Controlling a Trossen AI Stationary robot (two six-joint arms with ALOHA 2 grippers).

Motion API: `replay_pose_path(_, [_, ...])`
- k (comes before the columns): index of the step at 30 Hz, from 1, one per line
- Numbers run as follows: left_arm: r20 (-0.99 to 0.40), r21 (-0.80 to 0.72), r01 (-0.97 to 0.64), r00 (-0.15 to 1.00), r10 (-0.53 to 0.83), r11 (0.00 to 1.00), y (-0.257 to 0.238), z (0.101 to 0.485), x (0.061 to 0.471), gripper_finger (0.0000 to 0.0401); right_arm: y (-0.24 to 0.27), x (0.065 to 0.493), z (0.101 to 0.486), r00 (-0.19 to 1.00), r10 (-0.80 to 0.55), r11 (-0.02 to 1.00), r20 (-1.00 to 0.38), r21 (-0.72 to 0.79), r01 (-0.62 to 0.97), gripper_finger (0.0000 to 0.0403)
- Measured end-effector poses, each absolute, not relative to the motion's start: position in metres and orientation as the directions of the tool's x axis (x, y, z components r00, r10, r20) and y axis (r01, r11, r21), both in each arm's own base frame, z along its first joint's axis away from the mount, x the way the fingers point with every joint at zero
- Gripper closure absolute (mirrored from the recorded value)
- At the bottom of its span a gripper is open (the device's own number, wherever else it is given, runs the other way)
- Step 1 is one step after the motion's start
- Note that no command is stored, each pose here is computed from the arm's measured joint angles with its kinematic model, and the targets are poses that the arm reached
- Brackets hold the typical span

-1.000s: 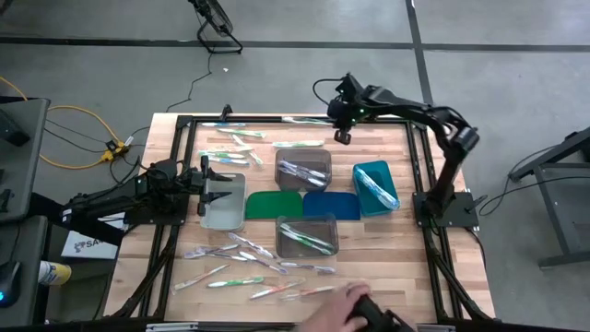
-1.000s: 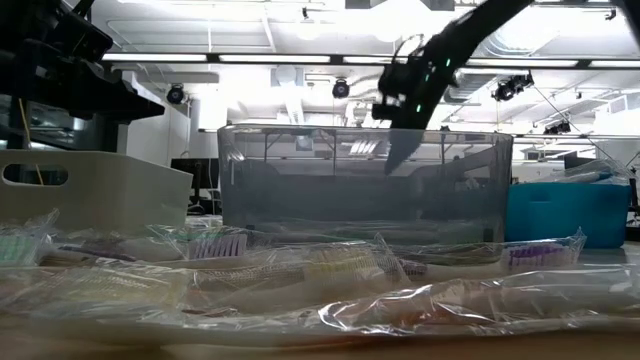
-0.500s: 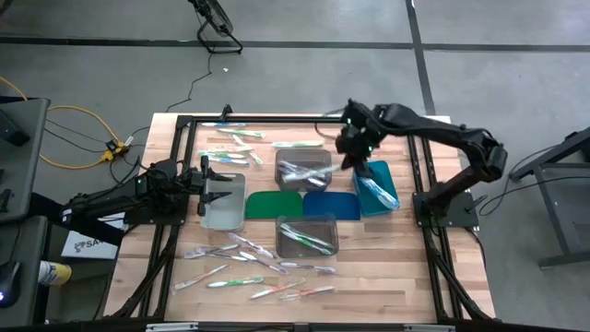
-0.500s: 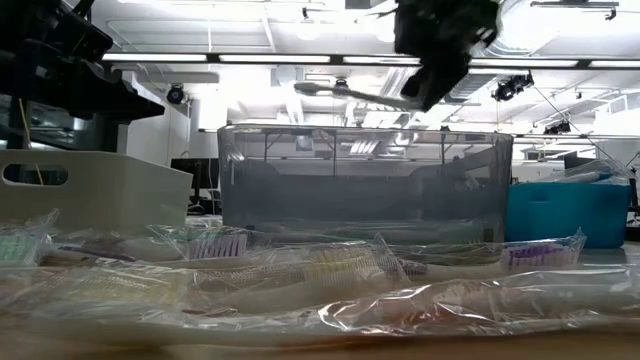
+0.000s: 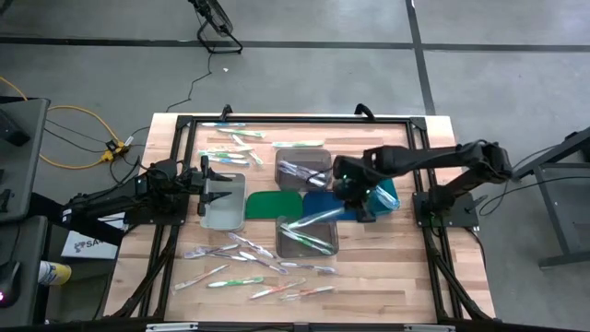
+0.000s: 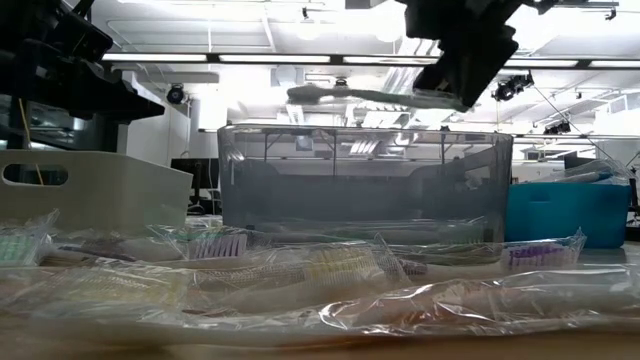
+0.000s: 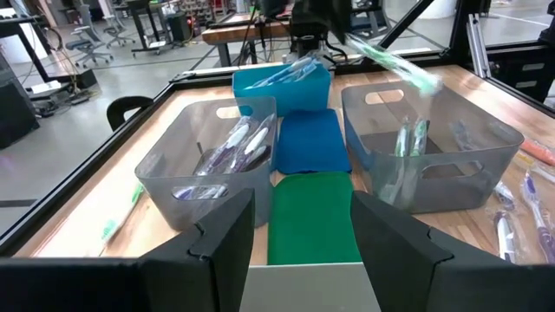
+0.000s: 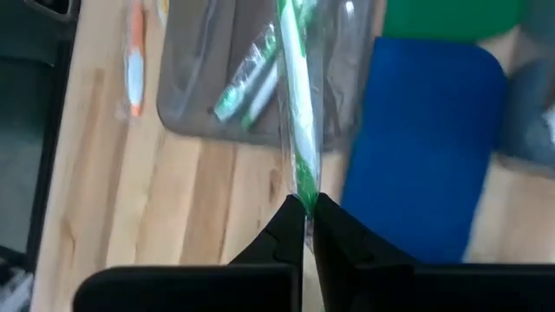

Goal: Pick & Place Toothbrushes
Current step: Put the green toothbrush into the bottom black bin

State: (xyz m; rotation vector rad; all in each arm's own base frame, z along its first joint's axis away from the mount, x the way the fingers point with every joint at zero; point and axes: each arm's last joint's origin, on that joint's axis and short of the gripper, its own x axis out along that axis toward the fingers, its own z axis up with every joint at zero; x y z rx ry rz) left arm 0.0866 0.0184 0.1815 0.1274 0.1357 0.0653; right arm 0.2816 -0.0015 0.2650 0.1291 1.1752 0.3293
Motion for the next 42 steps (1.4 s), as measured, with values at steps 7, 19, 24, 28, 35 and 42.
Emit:
replay_pose_path(7, [-0.131, 0.131, -0.056, 0.989, 0.073, 0.990, 0.018, 0.181, 0.087, 0.0214, 0.023, 0.303, 0.245, 0.324, 0.373, 0.925, -0.869, 0.375, -0.060, 0.0399])
replay_pose_path(19, [-0.131, 0.131, -0.056, 0.989, 0.073, 0.990, 0.018, 0.181, 0.087, 0.0214, 0.040, 0.320, 0.223, 0.311, 0.379, 0.924, -0.872, 0.376, -0.070, 0.0399])
replay_pose_path(24, [-0.131, 0.131, -0.056, 0.989, 0.073, 0.990, 0.018, 0.181, 0.087, 0.0214, 0.039, 0.324, 0.215, 0.311, 0.309, 0.949, -0.899, 0.311, -0.043, 0.0385])
replay_pose_path(28, [-0.131, 0.131, -0.056, 0.989, 0.073, 0.990, 0.018, 0.181, 0.087, 0.0214, 0.037, 0.326, 0.215, 0.334, 0.240, 0.969, -0.911, 0.247, -0.023, 0.0354])
replay_pose_path(35, [-0.131, 0.131, -0.056, 0.989, 0.073, 0.990, 0.018, 0.181, 0.087, 0.0214, 0.037, 0.327, 0.216, 0.354, 0.245, 0.968, -0.903, 0.250, -0.030, 0.0309])
replay_pose_path(42, [-0.130, 0.131, -0.056, 0.989, 0.073, 0.990, 0.018, 0.181, 0.087, 0.0214, 0.036, 0.329, 0.224, 0.412, 0.245, 0.967, -0.878, 0.250, -0.043, 0.0254])
